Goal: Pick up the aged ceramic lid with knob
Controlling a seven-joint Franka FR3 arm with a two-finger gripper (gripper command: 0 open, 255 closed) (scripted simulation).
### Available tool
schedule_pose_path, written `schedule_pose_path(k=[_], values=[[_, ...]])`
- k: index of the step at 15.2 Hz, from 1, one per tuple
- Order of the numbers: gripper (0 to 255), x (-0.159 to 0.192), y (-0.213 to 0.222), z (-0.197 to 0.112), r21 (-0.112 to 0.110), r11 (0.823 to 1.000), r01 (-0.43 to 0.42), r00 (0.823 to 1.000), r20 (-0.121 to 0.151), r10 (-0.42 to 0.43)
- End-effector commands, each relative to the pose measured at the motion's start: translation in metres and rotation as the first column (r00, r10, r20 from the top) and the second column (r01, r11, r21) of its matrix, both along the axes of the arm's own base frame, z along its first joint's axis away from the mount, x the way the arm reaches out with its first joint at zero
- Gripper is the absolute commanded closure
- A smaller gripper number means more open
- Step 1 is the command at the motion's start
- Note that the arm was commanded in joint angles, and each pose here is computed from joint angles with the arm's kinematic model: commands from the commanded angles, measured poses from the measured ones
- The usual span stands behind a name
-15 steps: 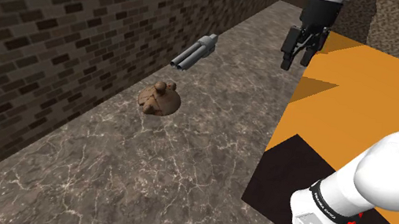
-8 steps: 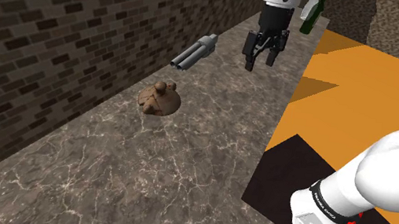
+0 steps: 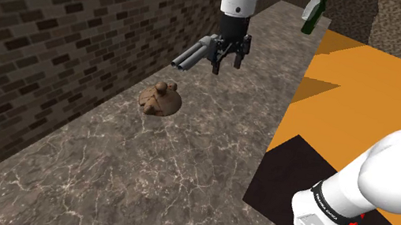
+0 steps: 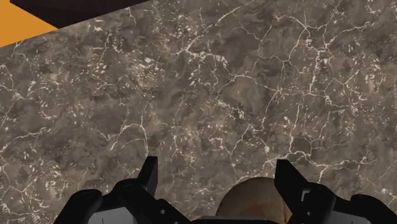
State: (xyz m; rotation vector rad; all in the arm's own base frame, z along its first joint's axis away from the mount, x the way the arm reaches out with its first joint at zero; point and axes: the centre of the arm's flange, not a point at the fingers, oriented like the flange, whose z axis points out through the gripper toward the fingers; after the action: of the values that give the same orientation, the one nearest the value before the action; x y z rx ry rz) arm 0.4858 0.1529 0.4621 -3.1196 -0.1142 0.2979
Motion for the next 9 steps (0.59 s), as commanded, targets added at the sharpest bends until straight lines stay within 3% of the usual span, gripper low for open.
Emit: schedule_pose_path(k=[1, 9], values=[[0, 0.018, 0.014, -0.015, -0.007, 1.000, -0.009, 1.000, -0.002, 0.009], [0, 0.091, 0.075, -0.068, -0.036, 0.998, -0.045, 0.999, -0.010, 0.045]])
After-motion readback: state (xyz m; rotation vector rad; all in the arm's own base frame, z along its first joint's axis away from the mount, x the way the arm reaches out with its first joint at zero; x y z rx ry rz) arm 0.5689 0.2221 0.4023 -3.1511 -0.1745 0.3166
